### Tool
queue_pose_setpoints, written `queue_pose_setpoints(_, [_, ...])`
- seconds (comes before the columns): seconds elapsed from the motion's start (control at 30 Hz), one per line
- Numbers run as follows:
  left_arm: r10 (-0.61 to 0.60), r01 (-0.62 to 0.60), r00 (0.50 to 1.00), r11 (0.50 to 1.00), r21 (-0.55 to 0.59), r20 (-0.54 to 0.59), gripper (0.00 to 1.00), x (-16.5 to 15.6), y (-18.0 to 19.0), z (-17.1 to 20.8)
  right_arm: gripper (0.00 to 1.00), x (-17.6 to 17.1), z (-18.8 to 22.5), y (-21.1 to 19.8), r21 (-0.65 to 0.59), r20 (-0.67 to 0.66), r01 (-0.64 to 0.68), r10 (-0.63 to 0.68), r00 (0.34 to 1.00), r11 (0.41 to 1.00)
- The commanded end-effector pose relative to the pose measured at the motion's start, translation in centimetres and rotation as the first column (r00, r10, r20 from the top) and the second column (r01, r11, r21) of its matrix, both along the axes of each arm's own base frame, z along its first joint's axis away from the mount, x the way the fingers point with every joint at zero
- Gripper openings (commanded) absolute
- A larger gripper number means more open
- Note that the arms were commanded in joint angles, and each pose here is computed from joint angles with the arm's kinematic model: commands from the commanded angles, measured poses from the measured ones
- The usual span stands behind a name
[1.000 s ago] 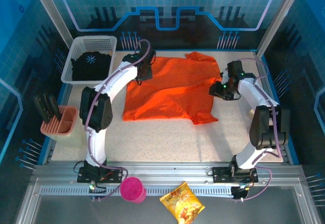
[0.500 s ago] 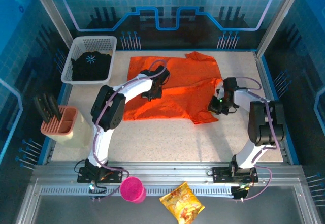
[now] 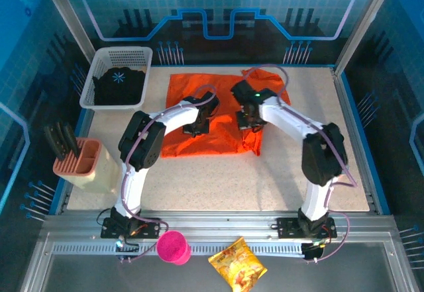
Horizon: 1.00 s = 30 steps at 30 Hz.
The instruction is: Fold and stack the t-shirts
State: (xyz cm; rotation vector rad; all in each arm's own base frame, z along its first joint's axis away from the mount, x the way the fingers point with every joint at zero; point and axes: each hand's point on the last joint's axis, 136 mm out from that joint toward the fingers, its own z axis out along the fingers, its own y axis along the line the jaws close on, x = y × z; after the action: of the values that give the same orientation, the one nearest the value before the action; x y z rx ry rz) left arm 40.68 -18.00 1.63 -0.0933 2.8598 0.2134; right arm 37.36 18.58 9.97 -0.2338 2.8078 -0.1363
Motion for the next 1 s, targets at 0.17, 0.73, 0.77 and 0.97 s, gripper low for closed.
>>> queue_pose_setpoints(0.17, [-0.004,0.004,1.000,0.999,-0.039,0.000,0.00,-0.7,-0.4,0.3,0.44,-1.9,-4.2,1.0,-0.181,-0.131,-0.082,0.059,0.990,0.980])
queue_pose_setpoints(0.73, [-0.012,0.012,1.000,0.998,-0.061,0.003,0.00,-0.6,-0.9,0.5,0.55,-5.7,-1.7,-4.4,0.554,-0.157,0.322,-0.283,0.946,0.768])
queue_pose_setpoints(0.77, [-0.012,0.012,1.000,0.998,-0.061,0.004,0.00,-0.6,-0.9,0.6,0.55,-5.8,-2.1,-4.2,0.596,-0.180,0.345,-0.298,0.937,0.726])
queue_pose_setpoints(0.97, [-0.011,0.012,1.000,0.998,-0.054,0.007,0.00,-0.8,-0.6,0.9,0.60,-5.1,-1.9,-3.3,0.746,-0.216,0.400,-0.374,0.902,0.533])
